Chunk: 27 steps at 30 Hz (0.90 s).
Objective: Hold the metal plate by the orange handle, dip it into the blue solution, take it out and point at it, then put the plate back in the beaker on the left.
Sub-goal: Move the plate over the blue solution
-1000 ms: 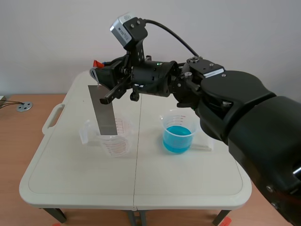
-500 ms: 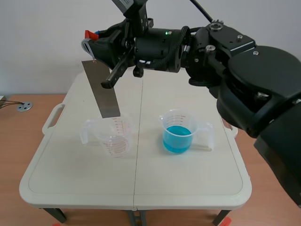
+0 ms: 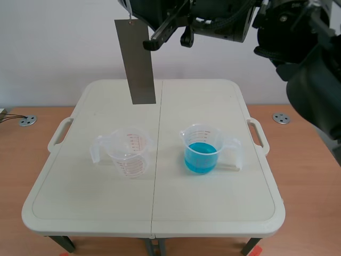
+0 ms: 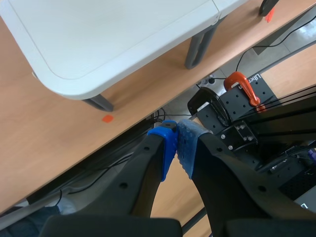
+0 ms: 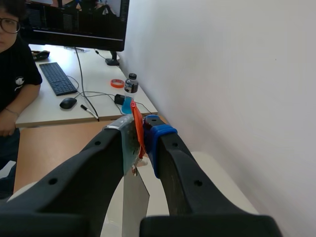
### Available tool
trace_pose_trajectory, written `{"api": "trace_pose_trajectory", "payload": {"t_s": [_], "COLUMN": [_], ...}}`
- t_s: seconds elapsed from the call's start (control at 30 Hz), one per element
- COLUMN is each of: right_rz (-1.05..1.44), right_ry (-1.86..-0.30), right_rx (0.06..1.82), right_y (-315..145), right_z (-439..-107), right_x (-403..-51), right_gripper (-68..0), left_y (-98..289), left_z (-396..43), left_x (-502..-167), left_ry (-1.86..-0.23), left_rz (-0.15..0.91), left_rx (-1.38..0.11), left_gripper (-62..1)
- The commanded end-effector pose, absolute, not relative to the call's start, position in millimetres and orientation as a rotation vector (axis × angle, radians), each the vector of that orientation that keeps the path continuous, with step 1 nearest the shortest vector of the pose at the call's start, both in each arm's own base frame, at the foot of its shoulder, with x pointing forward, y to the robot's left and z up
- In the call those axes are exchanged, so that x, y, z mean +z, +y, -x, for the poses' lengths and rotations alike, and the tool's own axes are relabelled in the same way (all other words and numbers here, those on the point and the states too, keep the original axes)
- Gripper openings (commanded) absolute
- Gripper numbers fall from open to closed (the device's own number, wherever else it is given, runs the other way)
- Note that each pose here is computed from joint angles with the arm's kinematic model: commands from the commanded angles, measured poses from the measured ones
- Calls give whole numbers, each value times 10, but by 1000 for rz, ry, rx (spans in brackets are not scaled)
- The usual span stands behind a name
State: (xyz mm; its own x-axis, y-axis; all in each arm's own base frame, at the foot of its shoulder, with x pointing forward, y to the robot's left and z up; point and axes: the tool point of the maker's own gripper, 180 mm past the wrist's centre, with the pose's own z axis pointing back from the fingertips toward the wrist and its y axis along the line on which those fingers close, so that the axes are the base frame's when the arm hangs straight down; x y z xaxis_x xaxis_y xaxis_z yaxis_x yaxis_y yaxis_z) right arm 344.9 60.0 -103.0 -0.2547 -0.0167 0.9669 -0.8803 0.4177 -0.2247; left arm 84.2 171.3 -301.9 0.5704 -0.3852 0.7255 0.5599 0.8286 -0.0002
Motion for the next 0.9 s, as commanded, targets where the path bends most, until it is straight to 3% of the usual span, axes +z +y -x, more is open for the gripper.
{"api": "trace_pose_trajectory", "payload": {"t_s": [0.0,0.27,0.87], "right_rz": [-803,-727,-653], "right_ry": [-1647,-1630,-1607], "right_rx": [1016,953,853], "right_y": [512,139,-320], "right_z": [-3481,-3636,-3566], "right_x": [-886,-899,-1068], "right_gripper": [-662,-662,-662], "left_y": [1675,1671,1529], "left_z": [-854,-984,-2351], "left_x": [-2982,-2937,-2170], "left_ry": [-803,-849,-1330], "left_rz": [256,247,147], "left_rx": [-555,-563,-638], "left_gripper": [-591,-591,-591]}}
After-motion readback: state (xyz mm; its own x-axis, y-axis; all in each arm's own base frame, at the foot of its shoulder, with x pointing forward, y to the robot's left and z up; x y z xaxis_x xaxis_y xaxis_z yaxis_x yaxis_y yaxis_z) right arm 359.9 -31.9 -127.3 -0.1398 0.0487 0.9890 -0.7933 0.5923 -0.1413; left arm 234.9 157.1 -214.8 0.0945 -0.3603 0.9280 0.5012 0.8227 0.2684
